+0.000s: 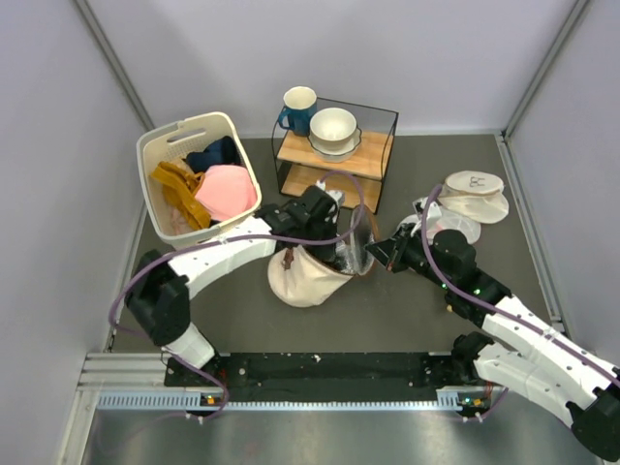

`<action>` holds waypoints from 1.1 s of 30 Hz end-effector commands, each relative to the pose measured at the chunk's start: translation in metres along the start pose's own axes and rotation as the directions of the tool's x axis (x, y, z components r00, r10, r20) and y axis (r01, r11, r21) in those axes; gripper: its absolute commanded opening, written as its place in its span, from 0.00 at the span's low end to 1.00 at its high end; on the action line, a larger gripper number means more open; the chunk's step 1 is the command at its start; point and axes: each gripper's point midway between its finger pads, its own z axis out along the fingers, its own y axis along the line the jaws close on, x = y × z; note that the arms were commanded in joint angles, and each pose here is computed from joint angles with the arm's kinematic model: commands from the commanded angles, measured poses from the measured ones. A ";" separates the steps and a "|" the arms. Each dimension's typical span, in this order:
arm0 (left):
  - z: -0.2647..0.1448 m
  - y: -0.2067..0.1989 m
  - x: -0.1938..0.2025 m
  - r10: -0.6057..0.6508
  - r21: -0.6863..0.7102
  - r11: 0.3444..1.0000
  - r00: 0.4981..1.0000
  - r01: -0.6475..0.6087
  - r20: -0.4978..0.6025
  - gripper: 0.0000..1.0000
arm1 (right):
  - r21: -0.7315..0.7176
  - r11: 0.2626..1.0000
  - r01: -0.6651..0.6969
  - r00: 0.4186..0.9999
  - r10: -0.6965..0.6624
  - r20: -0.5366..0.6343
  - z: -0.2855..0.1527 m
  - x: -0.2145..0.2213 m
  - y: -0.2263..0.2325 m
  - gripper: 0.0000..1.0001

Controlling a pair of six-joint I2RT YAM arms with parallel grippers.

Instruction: Unzip the laundry bag and remove the bra

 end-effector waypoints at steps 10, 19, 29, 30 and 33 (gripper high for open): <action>-0.125 -0.058 -0.073 0.053 0.268 0.955 0.963 -0.126 0.263 0.00 | 0.015 0.999 0.038 0.996 -0.039 0.086 0.004 -0.033 0.007 0.00; -0.182 -0.072 -0.127 -0.117 0.441 0.891 0.887 -0.104 0.446 0.00 | 0.024 0.999 0.037 0.996 -0.039 0.084 0.005 -0.032 0.005 0.00; -0.289 -0.022 -0.203 -0.197 0.348 0.933 0.677 -0.092 0.709 0.00 | 0.026 0.998 0.056 0.992 -0.058 0.108 -0.001 -0.039 0.007 0.00; -0.296 -0.009 -0.207 -0.198 0.309 0.949 0.656 -0.056 0.728 0.00 | 0.025 0.998 0.056 0.992 -0.059 0.111 -0.001 -0.040 0.007 0.00; -0.329 0.034 -0.224 -0.136 0.148 0.989 0.581 0.026 0.802 0.00 | 0.026 0.998 0.057 0.991 -0.060 0.116 -0.002 -0.040 0.007 0.00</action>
